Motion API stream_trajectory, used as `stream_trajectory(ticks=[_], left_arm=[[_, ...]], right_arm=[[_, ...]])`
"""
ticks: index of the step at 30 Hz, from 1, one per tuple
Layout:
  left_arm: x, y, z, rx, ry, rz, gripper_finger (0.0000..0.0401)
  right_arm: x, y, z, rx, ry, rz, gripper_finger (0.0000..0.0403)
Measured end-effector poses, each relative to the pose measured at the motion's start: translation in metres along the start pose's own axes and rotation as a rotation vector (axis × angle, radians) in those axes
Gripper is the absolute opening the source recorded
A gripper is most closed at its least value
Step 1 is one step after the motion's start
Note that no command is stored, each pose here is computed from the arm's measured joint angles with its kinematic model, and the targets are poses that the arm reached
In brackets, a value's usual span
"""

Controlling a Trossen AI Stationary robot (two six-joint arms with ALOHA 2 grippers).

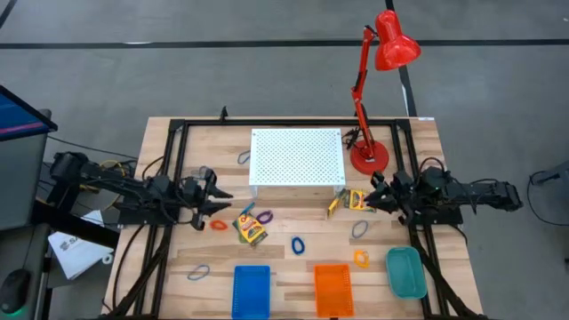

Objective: Pick & Place Office Desk Supplies
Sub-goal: Put the yellow crayon box into the green bin

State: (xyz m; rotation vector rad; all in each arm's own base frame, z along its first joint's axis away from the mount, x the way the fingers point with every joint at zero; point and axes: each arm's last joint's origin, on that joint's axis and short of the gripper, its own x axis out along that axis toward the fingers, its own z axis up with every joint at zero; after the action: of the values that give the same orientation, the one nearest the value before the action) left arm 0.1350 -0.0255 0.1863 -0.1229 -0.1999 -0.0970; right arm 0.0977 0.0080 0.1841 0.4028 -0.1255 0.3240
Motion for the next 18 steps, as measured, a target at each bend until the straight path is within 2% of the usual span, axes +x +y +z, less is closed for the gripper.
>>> stream_trajectory(ticks=[5,12,16,18], left_arm=[[0.0,-0.015,0.009,0.061,-0.121,-0.107,0.0106],[-0.009,-0.042,0.022,0.179,-0.319,-0.393,0.0106],[-0.009,-0.053,0.028,0.219,-0.361,-0.448,0.0106],[-0.005,-0.056,0.033,0.231,-0.358,-0.413,0.0106]], right_arm=[[0.002,0.009,-0.003,0.021,0.023,0.073,0.0072],[0.005,0.027,-0.005,0.002,-0.01,0.148,0.0072],[0.01,0.039,-0.005,-0.052,-0.044,0.214,0.0072],[0.014,0.044,-0.007,-0.066,-0.044,0.238,0.0072]])
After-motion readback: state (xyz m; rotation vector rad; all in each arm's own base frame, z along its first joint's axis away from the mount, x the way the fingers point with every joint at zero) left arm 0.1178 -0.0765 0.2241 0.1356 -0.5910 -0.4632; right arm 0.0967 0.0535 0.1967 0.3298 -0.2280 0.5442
